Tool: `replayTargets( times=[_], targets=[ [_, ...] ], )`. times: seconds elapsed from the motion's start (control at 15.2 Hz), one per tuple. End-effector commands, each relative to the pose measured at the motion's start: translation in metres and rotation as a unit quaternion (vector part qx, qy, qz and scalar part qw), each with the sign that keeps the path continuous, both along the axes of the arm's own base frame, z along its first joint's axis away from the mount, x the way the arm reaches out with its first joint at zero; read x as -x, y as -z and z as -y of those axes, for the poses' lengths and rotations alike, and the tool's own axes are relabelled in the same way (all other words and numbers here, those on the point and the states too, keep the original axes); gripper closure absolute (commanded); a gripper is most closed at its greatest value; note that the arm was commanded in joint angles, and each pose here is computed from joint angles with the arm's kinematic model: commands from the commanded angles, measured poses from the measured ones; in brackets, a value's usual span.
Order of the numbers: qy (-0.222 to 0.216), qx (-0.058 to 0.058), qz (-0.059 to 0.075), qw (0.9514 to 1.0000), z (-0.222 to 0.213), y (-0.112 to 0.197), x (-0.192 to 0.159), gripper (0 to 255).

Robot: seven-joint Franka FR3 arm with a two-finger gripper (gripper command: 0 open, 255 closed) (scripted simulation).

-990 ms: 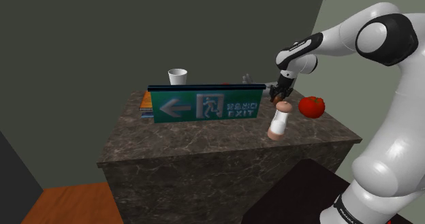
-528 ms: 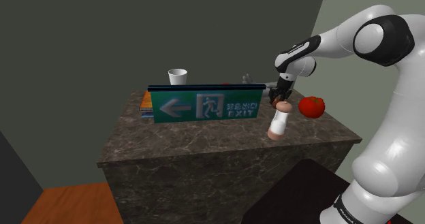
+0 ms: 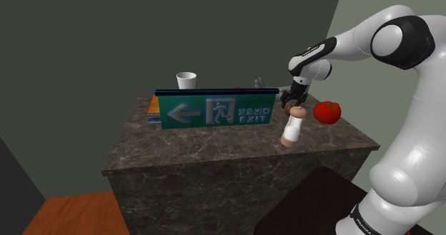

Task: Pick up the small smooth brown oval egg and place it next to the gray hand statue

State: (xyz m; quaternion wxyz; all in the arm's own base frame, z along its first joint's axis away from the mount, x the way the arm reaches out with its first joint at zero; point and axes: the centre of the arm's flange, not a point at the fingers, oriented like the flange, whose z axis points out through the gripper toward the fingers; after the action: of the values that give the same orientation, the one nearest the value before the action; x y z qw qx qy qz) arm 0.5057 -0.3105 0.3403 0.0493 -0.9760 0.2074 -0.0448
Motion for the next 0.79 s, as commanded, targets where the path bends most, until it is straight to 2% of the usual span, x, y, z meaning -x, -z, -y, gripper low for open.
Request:
replayTargets(
  times=[0.0, 0.2, 0.73],
  targets=[
    [0.000, 0.000, 0.000, 1.0000, 0.001, -0.013, 0.001, 0],
    [0.000, 0.000, 0.000, 1.0000, 0.004, -0.050, 0.005, 0],
    [0.000, 0.000, 0.000, 1.0000, 0.004, -0.050, 0.005, 0]
  ],
)
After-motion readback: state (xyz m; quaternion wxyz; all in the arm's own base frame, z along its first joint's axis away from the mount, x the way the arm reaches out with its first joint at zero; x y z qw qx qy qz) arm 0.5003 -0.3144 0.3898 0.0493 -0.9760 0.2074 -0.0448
